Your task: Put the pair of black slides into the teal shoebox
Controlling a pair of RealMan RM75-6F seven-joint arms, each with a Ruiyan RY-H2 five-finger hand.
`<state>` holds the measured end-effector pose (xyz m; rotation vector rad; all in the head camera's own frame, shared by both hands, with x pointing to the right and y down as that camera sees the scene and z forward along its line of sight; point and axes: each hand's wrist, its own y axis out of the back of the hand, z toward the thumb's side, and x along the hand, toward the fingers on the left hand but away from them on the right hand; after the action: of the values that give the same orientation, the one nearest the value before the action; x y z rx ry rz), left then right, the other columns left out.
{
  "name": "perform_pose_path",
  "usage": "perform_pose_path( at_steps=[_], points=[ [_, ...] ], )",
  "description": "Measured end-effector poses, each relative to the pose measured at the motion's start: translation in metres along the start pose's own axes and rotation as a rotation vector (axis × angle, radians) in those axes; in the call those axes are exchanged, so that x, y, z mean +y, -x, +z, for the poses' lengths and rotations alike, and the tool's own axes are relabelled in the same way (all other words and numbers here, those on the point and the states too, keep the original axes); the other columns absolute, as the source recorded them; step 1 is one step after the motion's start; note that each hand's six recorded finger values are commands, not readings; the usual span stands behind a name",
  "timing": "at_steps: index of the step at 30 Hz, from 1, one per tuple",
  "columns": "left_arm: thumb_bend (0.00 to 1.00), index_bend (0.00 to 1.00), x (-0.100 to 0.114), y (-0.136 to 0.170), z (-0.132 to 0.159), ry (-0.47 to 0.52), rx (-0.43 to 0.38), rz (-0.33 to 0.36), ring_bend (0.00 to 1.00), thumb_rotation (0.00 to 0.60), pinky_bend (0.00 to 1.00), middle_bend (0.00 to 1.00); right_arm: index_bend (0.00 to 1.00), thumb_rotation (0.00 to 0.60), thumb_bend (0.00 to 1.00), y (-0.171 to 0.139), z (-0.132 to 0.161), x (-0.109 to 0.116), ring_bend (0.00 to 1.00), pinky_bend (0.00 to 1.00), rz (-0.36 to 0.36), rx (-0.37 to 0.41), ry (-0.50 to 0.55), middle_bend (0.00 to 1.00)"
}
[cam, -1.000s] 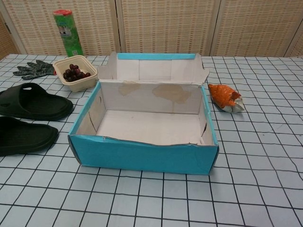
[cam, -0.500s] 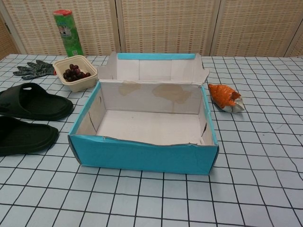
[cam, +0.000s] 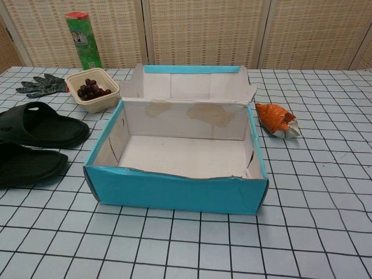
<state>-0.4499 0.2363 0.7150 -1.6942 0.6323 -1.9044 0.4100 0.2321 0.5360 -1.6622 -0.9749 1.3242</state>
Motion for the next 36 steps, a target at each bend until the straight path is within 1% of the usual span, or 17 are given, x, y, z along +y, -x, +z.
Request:
perform_pose_path(
  at_steps=[1, 3, 4, 5, 6, 8, 10, 15, 18, 22, 23, 25, 26, 28, 31, 34, 36],
  points=[
    [0.36, 0.00, 0.000, 0.000, 0.000, -0.003, 0.002, 0.006, 0.05, 0.600, 0.15, 0.03, 0.00, 0.600, 0.15, 0.000, 0.000, 0.000, 0.00, 0.00, 0.001, -0.001, 0.000, 0.00],
    [0.40, 0.07, 0.003, -0.001, -0.001, -0.013, 0.006, 0.031, 0.17, 0.600, 0.18, 0.13, 0.00, 0.600, 0.15, 0.000, 0.000, -0.001, 0.00, 0.00, 0.002, -0.002, 0.000, 0.00],
    [0.44, 0.15, 0.004, -0.002, -0.002, -0.017, 0.008, 0.045, 0.26, 0.600, 0.21, 0.24, 0.00, 0.600, 0.15, 0.000, 0.000, -0.001, 0.00, 0.00, 0.003, -0.002, -0.001, 0.00],
    [0.46, 0.21, 0.007, -0.002, -0.002, -0.019, 0.009, 0.064, 0.30, 0.600, 0.23, 0.29, 0.00, 0.600, 0.15, 0.000, 0.000, -0.001, 0.00, 0.00, 0.004, -0.002, -0.001, 0.00],
    [0.50, 0.30, 0.008, -0.002, -0.003, -0.020, 0.010, 0.079, 0.39, 0.600, 0.28, 0.39, 0.00, 0.600, 0.15, 0.000, 0.000, -0.001, 0.00, 0.00, 0.005, -0.002, -0.001, 0.00],
    [0.57, 0.40, 0.013, -0.002, -0.005, -0.018, 0.014, 0.113, 0.51, 0.600, 0.35, 0.52, 0.00, 0.600, 0.15, 0.000, 0.000, -0.001, 0.00, 0.00, 0.005, -0.001, 0.000, 0.00],
    [0.61, 0.45, 0.016, -0.001, -0.007, -0.013, 0.018, 0.142, 0.56, 0.600, 0.40, 0.58, 0.00, 0.600, 0.15, 0.000, 0.000, -0.001, 0.00, 0.00, 0.005, -0.003, 0.001, 0.00],
    [0.63, 0.48, 0.029, 0.003, -0.016, 0.014, 0.028, 0.224, 0.59, 0.600, 0.42, 0.60, 0.00, 0.600, 0.15, -0.001, 0.000, 0.000, 0.00, 0.00, 0.004, -0.005, 0.000, 0.00],
    [0.64, 0.48, 0.045, 0.008, -0.022, 0.032, 0.036, 0.299, 0.59, 0.600, 0.42, 0.60, 0.00, 0.600, 0.15, -0.001, 0.000, -0.001, 0.00, 0.00, 0.005, -0.005, -0.004, 0.00],
    [0.64, 0.48, 0.076, 0.018, -0.025, 0.071, 0.033, 0.423, 0.59, 0.600, 0.42, 0.60, 0.00, 0.600, 0.15, -0.001, 0.001, -0.002, 0.00, 0.00, 0.012, -0.002, -0.006, 0.00],
    [0.64, 0.48, 0.088, 0.023, -0.023, 0.091, 0.021, 0.465, 0.59, 0.600, 0.42, 0.60, 0.00, 0.600, 0.15, -0.001, 0.001, -0.003, 0.00, 0.00, 0.014, -0.002, -0.007, 0.00],
    [0.64, 0.47, 0.099, 0.027, -0.018, 0.112, 0.001, 0.495, 0.59, 0.600, 0.42, 0.60, 0.00, 0.600, 0.15, 0.000, 0.002, -0.004, 0.00, 0.00, 0.019, 0.000, -0.007, 0.00],
    [0.64, 0.47, 0.109, 0.031, -0.009, 0.137, -0.028, 0.517, 0.58, 0.600, 0.42, 0.60, 0.00, 0.600, 0.15, 0.000, 0.002, -0.004, 0.00, 0.00, 0.020, 0.000, -0.008, 0.00],
    [0.64, 0.47, 0.118, 0.035, 0.002, 0.163, -0.067, 0.528, 0.58, 0.600, 0.43, 0.60, 0.00, 0.600, 0.15, 0.000, 0.003, -0.006, 0.00, 0.00, 0.024, 0.002, -0.008, 0.00],
    [0.64, 0.47, 0.133, 0.041, 0.035, 0.212, -0.174, 0.521, 0.58, 0.600, 0.46, 0.60, 0.00, 0.600, 0.15, 0.000, 0.004, -0.008, 0.00, 0.00, 0.031, 0.006, -0.009, 0.00],
    [0.63, 0.47, 0.146, 0.042, 0.080, 0.236, -0.304, 0.473, 0.58, 0.600, 0.49, 0.60, 0.00, 0.600, 0.15, 0.000, 0.005, -0.009, 0.00, 0.00, 0.038, 0.007, -0.007, 0.00],
    [0.63, 0.47, 0.150, 0.038, 0.104, 0.228, -0.365, 0.436, 0.58, 0.600, 0.51, 0.60, 0.00, 0.600, 0.15, 0.001, 0.004, -0.010, 0.00, 0.00, 0.041, 0.005, -0.004, 0.00]
  ],
)
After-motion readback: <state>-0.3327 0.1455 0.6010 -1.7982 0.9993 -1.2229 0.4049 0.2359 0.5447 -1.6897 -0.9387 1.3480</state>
